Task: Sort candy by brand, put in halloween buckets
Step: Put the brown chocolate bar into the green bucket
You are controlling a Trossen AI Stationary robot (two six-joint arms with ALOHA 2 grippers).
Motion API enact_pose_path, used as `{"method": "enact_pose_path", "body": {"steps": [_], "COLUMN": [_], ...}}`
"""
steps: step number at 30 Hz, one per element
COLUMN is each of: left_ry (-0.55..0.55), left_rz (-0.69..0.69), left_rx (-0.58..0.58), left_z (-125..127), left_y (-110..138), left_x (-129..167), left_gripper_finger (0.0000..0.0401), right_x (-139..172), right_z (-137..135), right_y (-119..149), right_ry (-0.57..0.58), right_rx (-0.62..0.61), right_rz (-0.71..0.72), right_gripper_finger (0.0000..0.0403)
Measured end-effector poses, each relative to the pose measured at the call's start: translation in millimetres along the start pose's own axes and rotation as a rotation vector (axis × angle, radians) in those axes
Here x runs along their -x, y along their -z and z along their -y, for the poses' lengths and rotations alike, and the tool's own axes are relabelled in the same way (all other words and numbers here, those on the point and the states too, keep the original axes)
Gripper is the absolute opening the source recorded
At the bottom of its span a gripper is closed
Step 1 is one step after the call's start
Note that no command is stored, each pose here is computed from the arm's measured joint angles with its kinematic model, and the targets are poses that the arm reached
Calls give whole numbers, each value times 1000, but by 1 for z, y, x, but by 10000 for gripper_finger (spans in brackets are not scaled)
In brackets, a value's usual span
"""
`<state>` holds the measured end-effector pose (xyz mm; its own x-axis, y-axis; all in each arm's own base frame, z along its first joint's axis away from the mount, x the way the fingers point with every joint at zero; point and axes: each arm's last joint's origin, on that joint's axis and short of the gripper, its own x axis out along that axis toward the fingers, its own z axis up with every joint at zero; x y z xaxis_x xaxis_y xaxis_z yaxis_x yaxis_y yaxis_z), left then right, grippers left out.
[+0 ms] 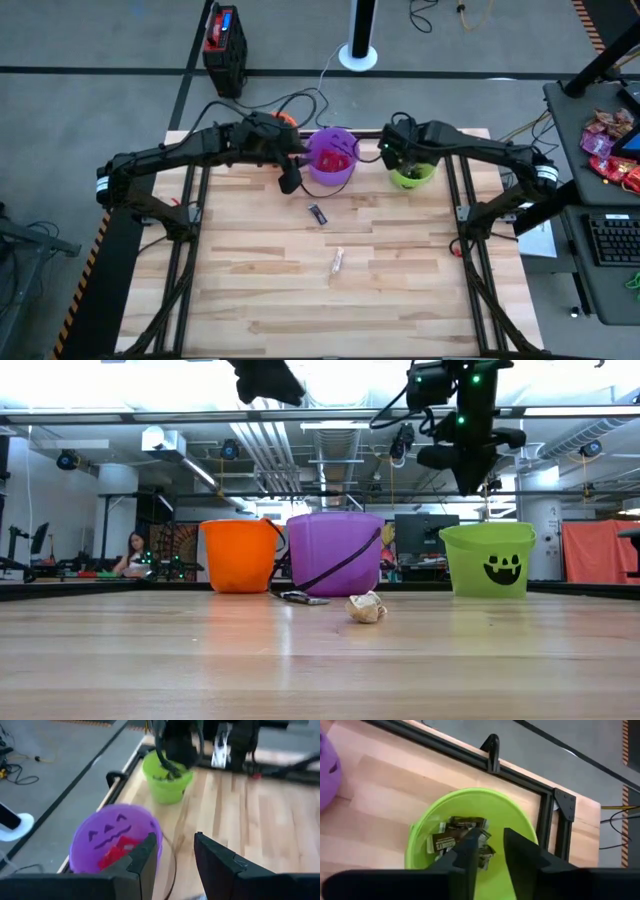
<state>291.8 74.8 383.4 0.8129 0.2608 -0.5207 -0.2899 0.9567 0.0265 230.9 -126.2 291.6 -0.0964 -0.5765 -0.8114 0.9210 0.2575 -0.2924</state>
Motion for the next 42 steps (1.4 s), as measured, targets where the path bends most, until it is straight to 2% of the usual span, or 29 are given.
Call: {"method": "enact_pose_path", "body": {"steps": [4, 9, 10, 13, 18, 20, 26, 37, 42], "left_ry": [44, 292, 313, 312, 306, 294, 343, 371, 382], "left_rz": [-117, -204, -216, -296, -328, -386, -497, -517, -526], "left_rx": [-155, -342, -373, -435, -459, -478, -672, -824, -841], "left_z": [1, 14, 19, 31, 39, 39, 41, 43, 43], "left_y": [14, 57, 68, 102, 129, 140, 159, 162, 167], "left_x": [-3, -32, -41, -68, -106, -120, -146, -167, -167], "left_gripper_finger": [113, 113, 113, 113, 113, 113, 113, 113, 113], "right_x": [-3, 5, 7, 12, 18, 19, 21, 22, 22], "right_z": [3, 1, -1, -9, -21, -24, -28, -30, -30], "right_y": [-2, -3, -3, -2, 1, 3, 6, 8, 8], "right_ry": [0, -88, -110, -163, -218, -228, -257, -287, -287], "right_rx": [-16, -19, -19, -16, -6, 6, 20, 30, 33], "right_rz": [-12, -9, -1, 21, 58, 54, 35, 14, 14], "right_gripper_finger": [120, 159, 165, 177, 187, 187, 187, 187, 187]}}
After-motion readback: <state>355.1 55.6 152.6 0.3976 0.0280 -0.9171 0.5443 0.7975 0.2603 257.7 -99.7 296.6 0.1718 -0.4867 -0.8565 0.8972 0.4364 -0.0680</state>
